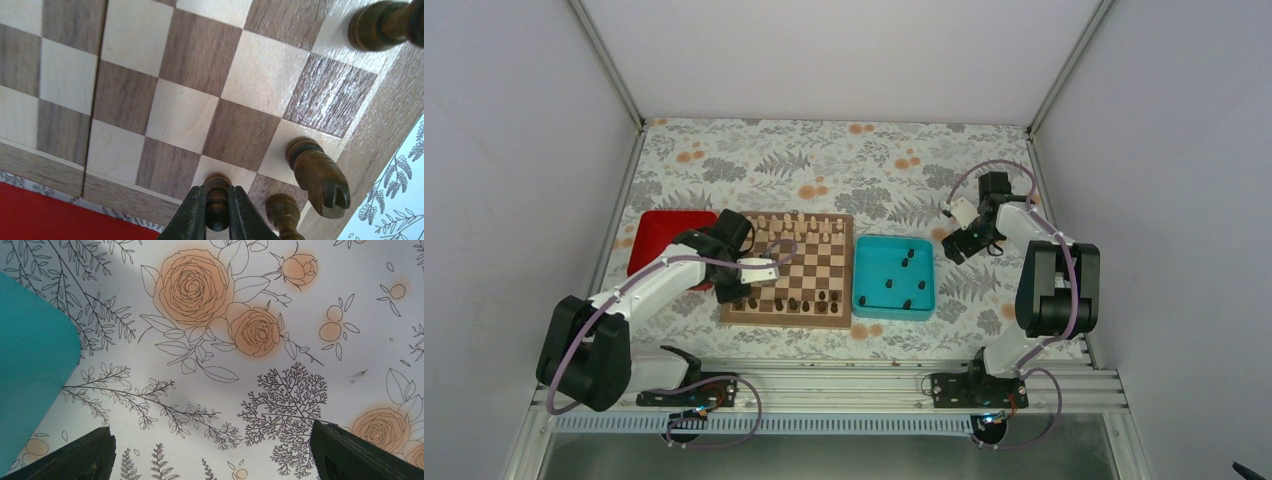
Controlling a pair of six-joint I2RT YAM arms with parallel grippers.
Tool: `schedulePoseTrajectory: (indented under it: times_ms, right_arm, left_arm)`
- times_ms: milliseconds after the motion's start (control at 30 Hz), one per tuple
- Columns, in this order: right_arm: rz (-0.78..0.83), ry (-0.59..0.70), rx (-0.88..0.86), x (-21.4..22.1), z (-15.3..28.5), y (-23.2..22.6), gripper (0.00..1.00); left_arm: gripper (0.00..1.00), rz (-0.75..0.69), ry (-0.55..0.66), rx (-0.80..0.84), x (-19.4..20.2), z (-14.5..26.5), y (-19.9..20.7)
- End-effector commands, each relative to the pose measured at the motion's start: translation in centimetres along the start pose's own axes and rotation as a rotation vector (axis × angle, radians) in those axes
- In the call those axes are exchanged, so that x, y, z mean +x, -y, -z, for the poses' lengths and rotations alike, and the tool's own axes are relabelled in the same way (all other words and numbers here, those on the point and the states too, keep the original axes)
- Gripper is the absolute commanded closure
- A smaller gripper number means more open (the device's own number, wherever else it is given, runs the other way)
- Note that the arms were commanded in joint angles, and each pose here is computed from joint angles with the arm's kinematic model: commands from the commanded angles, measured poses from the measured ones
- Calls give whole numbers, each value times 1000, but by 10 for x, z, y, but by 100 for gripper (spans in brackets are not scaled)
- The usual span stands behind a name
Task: Set up the chess pieces on the board
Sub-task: Place the chess piece on the chessboard.
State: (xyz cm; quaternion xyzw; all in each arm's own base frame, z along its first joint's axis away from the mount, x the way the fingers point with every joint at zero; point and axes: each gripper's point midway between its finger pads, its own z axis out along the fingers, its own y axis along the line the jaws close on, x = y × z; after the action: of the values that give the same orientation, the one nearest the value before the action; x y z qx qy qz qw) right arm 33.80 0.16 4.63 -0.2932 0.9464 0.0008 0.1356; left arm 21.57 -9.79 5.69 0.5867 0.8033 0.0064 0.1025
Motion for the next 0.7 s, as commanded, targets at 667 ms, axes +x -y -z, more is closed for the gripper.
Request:
schedulePoseTrajectory:
  times_ms: [667]
  right_arm:
    - [-10, -3, 15, 1, -1, 5, 0]
  left_arm:
    - [91, 11, 17, 42, 1, 4, 3]
